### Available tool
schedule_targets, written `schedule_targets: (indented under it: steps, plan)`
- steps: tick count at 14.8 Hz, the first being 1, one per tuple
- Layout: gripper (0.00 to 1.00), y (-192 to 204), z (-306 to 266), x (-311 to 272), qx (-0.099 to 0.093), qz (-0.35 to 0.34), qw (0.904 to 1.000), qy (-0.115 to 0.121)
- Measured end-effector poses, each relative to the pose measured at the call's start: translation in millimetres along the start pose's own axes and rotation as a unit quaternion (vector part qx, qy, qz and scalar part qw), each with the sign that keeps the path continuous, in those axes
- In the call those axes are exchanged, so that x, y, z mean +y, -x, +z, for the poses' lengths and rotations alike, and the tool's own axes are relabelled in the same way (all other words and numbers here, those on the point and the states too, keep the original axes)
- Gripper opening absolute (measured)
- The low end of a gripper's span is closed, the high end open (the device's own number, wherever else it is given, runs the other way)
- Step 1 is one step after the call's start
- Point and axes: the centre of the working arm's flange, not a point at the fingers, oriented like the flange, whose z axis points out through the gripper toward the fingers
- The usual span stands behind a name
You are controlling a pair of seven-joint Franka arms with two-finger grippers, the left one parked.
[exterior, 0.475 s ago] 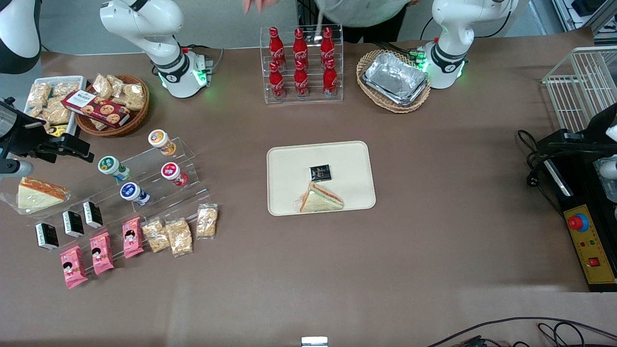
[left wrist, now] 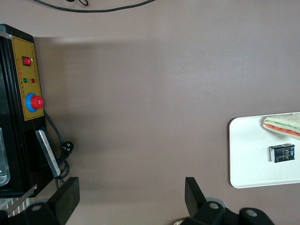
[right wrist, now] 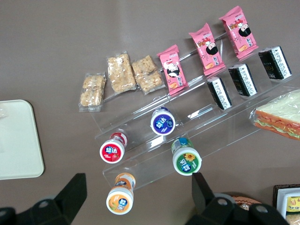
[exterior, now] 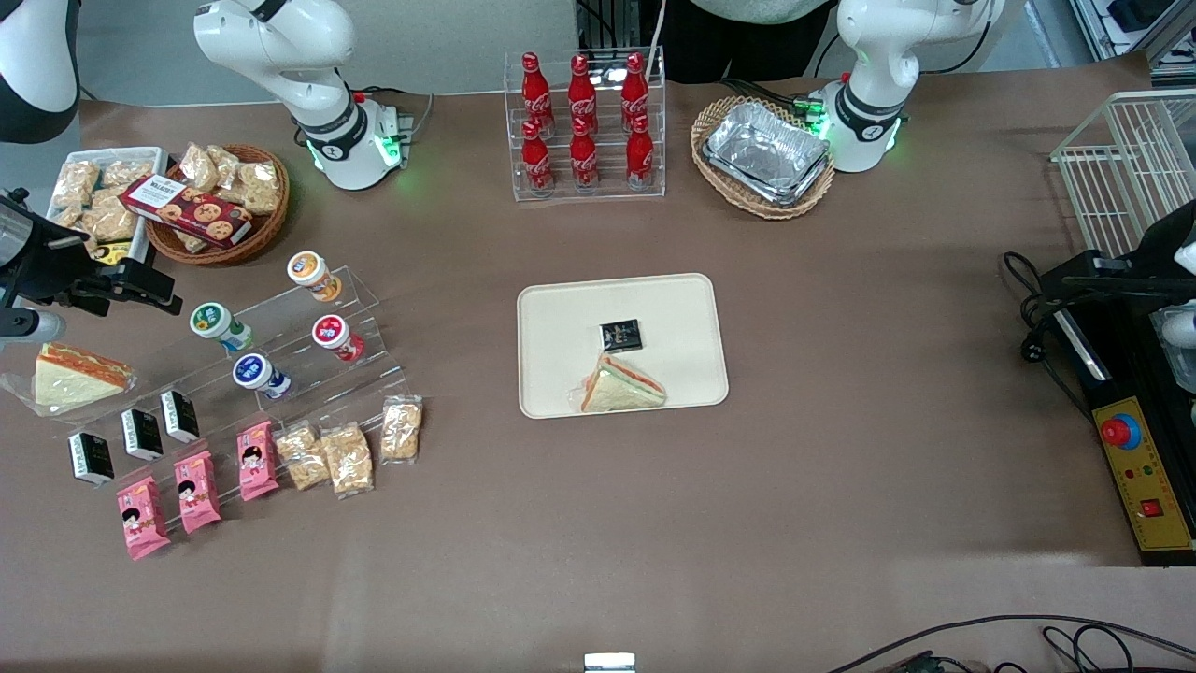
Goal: Place green gum on tray
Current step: 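Move the right gripper over the acrylic rack of gum bottles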
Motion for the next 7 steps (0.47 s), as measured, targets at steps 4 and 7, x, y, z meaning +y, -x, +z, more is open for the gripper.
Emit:
schedule_targets:
  steps: [4, 7]
  plan:
    - [1.00, 0, 0, 5, 0.000, 0.000, 1.0000, 0.000]
    - [1.00, 1, -1, 23, 0.001, -0.002, 1.0000, -0.001]
